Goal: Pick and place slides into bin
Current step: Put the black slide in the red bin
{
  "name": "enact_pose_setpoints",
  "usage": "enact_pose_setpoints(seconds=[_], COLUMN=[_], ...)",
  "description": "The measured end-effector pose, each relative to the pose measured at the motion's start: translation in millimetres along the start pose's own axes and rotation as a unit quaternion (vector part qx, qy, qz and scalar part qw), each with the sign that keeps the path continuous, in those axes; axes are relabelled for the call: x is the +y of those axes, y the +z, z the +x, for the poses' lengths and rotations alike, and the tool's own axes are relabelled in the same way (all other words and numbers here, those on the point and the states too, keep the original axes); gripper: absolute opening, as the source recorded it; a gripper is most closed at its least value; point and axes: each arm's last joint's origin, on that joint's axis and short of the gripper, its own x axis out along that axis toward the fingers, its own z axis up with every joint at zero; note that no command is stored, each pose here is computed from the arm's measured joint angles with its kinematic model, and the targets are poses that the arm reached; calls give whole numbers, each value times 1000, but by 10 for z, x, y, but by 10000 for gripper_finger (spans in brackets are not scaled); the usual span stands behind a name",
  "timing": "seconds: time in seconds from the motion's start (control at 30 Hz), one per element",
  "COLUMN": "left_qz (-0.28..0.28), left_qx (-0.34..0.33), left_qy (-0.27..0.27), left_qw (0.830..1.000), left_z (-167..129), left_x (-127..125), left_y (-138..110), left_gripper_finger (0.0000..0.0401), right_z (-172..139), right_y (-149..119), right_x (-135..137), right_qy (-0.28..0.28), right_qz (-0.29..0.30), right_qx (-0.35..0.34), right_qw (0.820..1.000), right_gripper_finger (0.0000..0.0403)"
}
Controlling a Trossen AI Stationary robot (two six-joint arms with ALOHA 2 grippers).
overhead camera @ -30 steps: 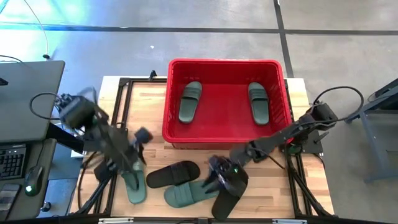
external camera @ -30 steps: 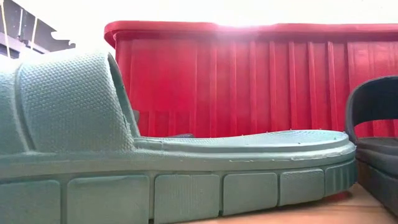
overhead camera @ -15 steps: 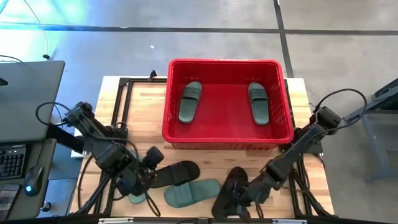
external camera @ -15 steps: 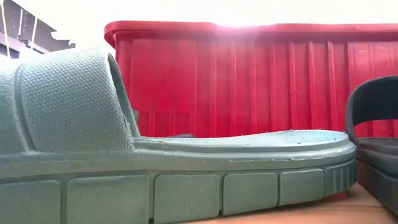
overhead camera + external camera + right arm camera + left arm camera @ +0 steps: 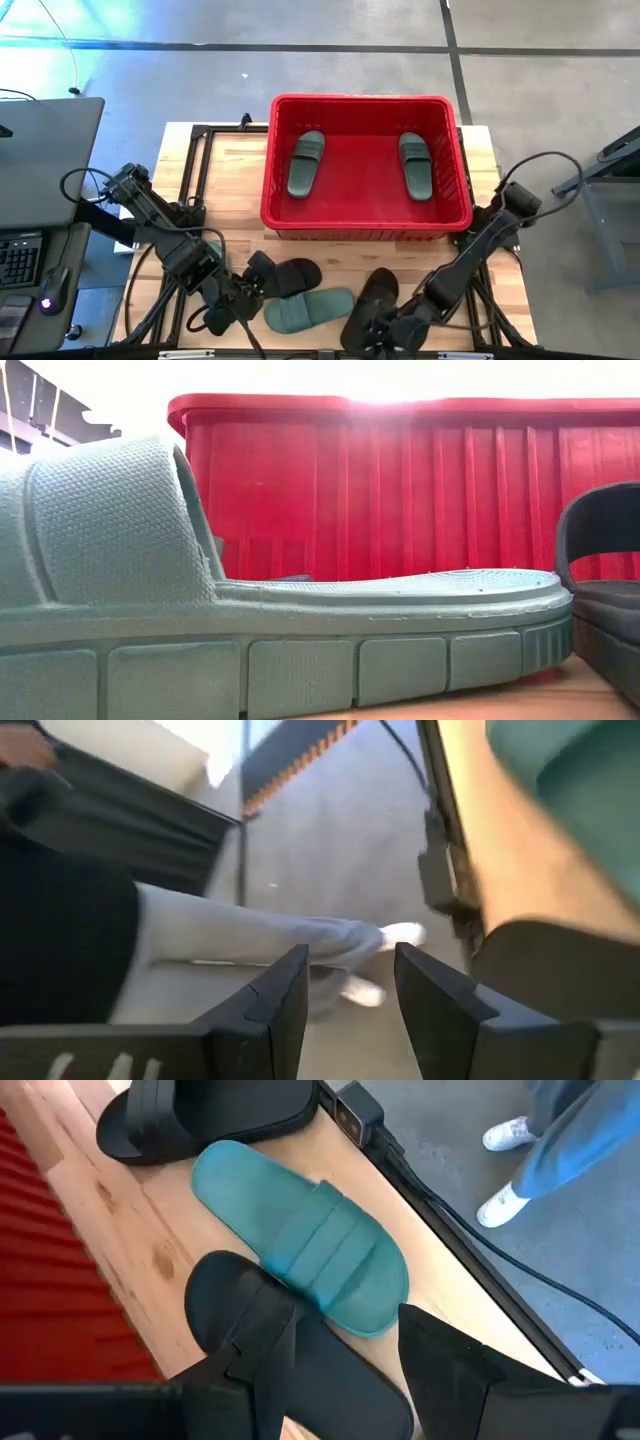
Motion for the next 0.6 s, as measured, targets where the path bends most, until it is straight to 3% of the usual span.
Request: enact_pose_setpoints(seconds=[0.13,0.23,0.33,0.6], left_qz=[-10,-12,-11,-11], left_qx=[-1,-1,-2,-1], left_qy=[0,9,9,9], left_qw=[1000,1000,1000,1000], left_z=[0,0,0,0], left_x=[0,6,5,5], left_y=[2,3,3,2], left_gripper_finger=[161,161,161,161], right_z=[134,299,443,744], right_y=[166,150,103,9], right_x=[213,254,258,137], right_qy=[-50,-134,-225,-400], right_qz=[-42,-49,-55,-72], right_qx=[35,91,129,172], right_qw=[997,986,964,897], right_gripper_finger=[139,139,139,139])
